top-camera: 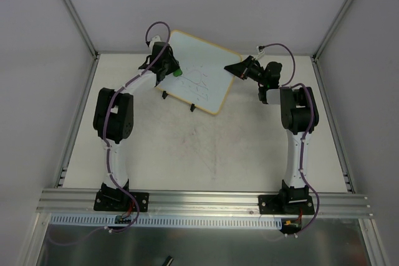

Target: Erase the whiteboard

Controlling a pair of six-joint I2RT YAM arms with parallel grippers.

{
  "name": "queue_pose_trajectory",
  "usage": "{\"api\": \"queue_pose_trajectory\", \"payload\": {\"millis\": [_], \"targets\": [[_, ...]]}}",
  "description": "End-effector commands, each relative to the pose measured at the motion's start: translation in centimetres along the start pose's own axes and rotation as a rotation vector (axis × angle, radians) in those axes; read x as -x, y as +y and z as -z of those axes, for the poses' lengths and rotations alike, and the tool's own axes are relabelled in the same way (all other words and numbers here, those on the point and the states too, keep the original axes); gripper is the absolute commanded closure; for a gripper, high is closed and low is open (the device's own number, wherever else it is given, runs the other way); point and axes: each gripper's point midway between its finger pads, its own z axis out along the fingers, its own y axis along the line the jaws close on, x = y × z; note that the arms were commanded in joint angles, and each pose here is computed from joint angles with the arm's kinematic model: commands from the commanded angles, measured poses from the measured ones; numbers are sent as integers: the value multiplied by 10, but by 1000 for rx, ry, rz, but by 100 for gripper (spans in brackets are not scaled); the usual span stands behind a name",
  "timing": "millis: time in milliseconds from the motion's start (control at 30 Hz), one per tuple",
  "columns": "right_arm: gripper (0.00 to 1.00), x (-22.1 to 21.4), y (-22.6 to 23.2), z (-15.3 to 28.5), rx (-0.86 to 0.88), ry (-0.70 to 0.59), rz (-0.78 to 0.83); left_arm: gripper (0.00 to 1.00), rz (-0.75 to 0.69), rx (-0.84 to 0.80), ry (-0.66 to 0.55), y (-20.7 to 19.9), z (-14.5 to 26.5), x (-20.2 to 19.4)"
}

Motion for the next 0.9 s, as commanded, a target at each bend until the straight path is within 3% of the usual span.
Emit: {"api": "queue_pose_trajectory", "payload": {"millis": [0, 300, 533, 867], "targets": [[100, 13, 51, -3, 141, 18, 203, 100, -176, -65, 111, -40, 1, -58], [100, 15, 53, -2, 146, 15, 206, 100, -390, -214, 112, -112, 10, -94], [100, 17, 55, -4, 160, 12, 198, 100, -451, -234, 121, -131, 17, -122], [100, 17, 56, -4, 162, 11, 195, 100, -473, -210, 102, -128, 17, -120]]}}
